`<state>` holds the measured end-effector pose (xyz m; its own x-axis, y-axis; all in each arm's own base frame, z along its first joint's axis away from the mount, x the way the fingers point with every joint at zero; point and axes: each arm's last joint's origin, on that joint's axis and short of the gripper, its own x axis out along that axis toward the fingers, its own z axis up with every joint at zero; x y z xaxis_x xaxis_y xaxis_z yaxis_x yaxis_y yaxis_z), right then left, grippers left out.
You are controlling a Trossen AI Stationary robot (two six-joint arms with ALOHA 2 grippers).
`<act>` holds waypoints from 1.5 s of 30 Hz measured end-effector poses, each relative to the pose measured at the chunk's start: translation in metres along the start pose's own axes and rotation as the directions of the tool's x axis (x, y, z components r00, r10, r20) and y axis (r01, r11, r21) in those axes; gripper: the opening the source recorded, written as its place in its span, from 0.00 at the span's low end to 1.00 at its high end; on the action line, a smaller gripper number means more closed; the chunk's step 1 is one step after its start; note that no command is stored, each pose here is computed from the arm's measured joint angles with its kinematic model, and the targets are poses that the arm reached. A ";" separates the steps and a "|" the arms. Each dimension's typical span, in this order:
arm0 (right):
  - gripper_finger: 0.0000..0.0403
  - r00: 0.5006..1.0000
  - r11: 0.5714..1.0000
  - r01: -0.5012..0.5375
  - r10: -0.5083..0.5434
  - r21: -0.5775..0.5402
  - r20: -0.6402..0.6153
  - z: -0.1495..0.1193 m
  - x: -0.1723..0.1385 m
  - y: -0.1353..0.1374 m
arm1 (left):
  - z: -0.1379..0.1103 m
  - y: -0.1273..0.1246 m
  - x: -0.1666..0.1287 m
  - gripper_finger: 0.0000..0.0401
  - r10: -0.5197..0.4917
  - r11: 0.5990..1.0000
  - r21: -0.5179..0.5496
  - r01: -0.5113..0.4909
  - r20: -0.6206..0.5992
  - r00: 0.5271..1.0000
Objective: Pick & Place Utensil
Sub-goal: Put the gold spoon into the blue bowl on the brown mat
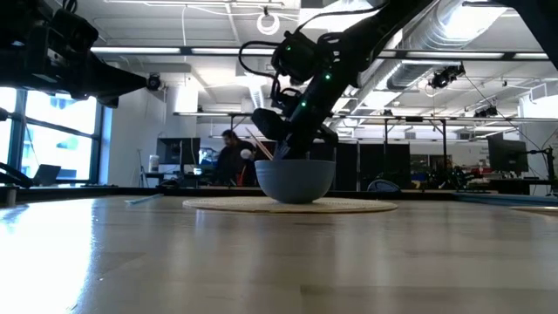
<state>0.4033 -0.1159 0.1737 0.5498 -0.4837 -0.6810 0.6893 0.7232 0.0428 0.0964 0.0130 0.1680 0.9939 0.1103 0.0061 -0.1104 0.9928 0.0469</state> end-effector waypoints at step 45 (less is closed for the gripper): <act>0.08 0.998 0.997 -0.039 0.036 -0.061 -0.050 -0.008 0.010 0.000 | 0.000 0.000 0.000 0.00 0.000 1.000 0.000 0.000 0.000 1.000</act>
<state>0.4052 -0.1165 0.1612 0.5504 -0.4318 -0.7146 0.6370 0.7704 0.0251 0.0964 0.0130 0.1681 0.9939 0.1103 0.0065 -0.1105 0.9928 0.0467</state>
